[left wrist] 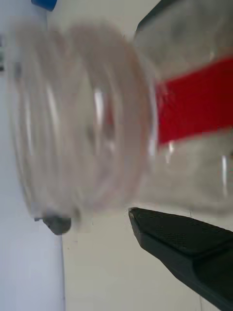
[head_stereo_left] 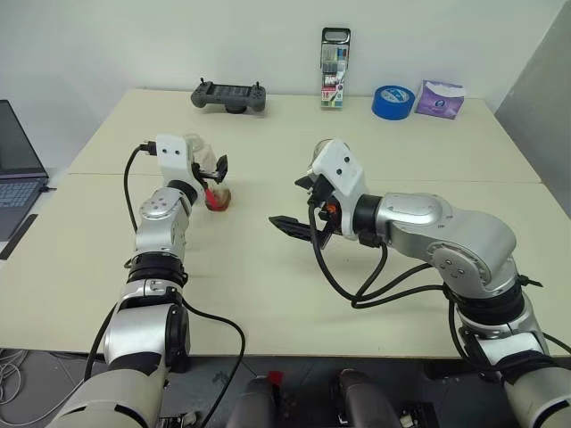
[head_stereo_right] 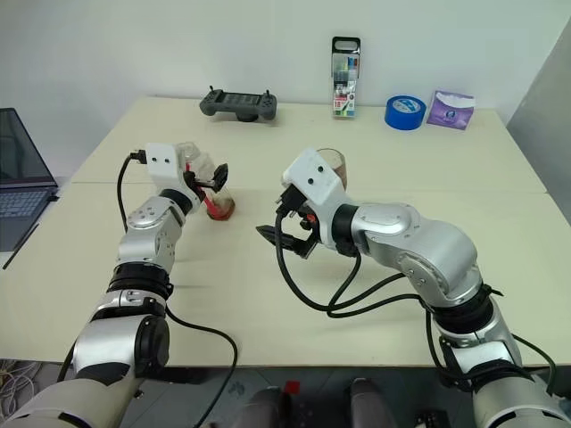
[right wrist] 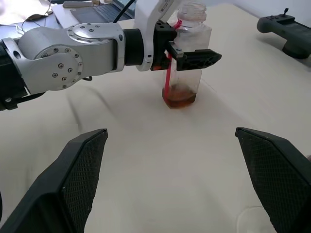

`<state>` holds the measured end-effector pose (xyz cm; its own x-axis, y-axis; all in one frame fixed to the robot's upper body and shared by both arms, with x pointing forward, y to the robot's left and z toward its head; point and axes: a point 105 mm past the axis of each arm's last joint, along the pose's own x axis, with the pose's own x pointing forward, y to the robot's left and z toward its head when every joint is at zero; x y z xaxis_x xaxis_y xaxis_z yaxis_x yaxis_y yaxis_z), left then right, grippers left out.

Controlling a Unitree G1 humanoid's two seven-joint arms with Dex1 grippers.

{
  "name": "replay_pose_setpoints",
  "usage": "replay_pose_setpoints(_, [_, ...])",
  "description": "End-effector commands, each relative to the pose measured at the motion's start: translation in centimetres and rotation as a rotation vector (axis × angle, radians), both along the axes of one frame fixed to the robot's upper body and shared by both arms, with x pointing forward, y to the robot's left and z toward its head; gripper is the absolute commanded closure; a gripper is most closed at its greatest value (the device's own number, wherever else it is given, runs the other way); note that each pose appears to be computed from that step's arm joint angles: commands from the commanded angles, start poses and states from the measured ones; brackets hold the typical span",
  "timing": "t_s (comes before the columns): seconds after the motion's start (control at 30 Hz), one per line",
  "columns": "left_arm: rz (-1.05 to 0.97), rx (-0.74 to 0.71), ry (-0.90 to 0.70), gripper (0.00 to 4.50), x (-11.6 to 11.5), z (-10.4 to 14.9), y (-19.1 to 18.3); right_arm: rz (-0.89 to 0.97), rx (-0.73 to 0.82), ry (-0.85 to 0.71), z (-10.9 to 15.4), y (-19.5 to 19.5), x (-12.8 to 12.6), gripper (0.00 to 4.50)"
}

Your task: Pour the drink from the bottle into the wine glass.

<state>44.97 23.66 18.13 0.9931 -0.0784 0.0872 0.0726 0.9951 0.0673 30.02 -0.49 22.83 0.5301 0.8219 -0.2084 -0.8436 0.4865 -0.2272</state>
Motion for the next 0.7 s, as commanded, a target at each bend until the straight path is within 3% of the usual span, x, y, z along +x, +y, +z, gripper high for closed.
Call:
replay_pose_setpoints(0.03, [0.03, 0.026, -0.064, 0.01, -0.5, 2.1, 0.9, -0.004, 0.013, -0.028, 0.6, -0.5, 0.0, 0.0])
replay_pose_setpoints(0.7, [-0.03, 0.037, -0.022, 0.01, -3.3, 0.6, -0.5, -0.008, 0.008, -0.041, 0.5, -1.4, 0.9, 0.0])
